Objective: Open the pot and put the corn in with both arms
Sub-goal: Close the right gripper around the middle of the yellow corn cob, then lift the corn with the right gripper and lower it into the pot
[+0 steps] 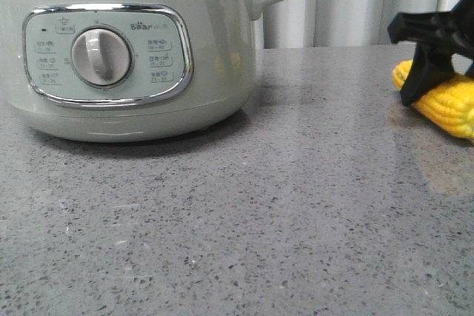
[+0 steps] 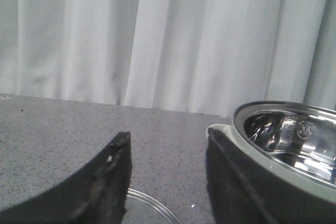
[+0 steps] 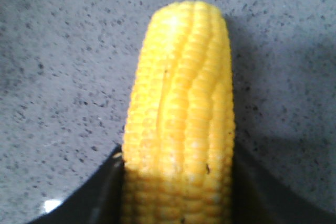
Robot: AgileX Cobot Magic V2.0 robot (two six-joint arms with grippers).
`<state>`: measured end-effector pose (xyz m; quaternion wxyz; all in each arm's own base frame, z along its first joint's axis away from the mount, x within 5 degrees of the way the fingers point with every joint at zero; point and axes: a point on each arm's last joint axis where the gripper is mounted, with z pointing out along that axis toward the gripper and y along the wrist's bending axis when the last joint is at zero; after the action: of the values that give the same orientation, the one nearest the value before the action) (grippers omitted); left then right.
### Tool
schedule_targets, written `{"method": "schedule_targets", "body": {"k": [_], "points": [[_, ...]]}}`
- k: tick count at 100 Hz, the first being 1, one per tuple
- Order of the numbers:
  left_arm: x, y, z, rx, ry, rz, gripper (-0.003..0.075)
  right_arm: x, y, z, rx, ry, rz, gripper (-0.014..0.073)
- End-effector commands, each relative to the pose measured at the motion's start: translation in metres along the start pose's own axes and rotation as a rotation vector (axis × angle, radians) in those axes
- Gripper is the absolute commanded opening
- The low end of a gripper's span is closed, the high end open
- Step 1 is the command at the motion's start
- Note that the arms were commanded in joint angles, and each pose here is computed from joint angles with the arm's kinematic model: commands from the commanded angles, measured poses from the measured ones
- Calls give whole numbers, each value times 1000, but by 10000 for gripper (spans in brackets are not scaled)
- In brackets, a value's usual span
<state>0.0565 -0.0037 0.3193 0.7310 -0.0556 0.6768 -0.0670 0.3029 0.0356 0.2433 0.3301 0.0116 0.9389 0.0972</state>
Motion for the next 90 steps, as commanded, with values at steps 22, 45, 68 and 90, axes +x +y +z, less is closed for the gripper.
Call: {"method": "schedule_targets", "body": {"k": [22,45,68,90], "points": [[-11,-7,-10,55,-42,-105,-18,-75,59,-95,-222,-423,28,-74],[-3,-13,-11,116,57,-199,-18,-95,151,-118,-458,-546,-109,-74],[-1,-16,-11,151,86,-240,-18,-99,206,-81,-533,-534,-154,-14],[14,-26,-18,307,265,-117,-18,-105,220,-64,-549,-448,-184,477]]}}
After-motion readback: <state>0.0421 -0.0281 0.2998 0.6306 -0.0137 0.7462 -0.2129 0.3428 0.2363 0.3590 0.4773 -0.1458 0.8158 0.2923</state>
